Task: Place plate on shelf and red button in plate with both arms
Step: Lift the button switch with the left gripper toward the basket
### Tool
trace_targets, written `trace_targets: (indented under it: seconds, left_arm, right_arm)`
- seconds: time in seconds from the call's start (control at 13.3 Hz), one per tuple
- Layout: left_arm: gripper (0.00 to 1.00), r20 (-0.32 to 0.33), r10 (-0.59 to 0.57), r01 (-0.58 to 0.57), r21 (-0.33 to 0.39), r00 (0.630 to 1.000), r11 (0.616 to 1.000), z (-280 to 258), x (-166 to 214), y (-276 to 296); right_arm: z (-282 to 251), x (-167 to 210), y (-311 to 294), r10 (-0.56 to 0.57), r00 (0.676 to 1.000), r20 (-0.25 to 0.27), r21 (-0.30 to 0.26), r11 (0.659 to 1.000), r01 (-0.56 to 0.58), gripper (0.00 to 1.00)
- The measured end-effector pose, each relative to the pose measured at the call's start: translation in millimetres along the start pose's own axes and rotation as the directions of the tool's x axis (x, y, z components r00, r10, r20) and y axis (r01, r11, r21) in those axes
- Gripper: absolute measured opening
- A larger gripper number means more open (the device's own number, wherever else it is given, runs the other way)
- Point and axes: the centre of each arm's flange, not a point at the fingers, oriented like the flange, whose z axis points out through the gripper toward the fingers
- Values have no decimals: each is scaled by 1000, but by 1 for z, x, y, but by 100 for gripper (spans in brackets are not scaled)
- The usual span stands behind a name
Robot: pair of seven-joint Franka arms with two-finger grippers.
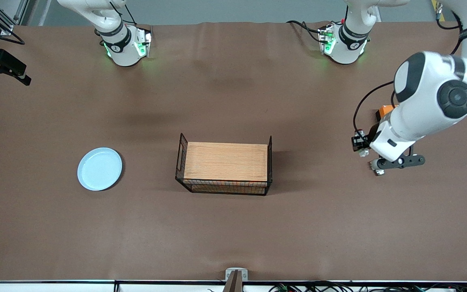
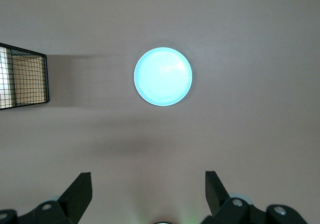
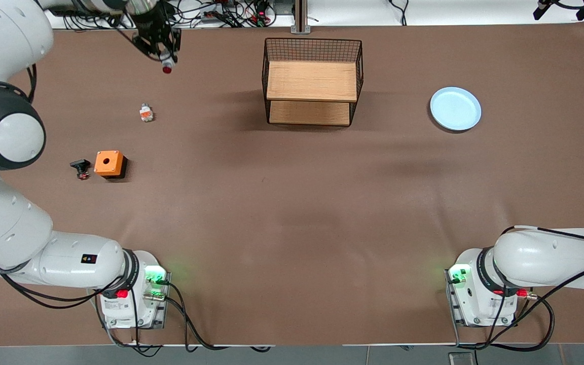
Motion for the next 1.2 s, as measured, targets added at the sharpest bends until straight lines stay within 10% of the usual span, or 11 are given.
trace_targets:
  seconds: [0.53,1.2]
  left_arm:
    - [34,-22,-244,242,-59,970,968,-65,-44,99]
    - [34,22,-634,629,-159,773,761,-112,-92,172]
  right_arm:
    - [0,-1,-1,0,1000,7,-1,1000,0,100]
    - [2,-1,0,0,1000,12,-5,1000,0,100]
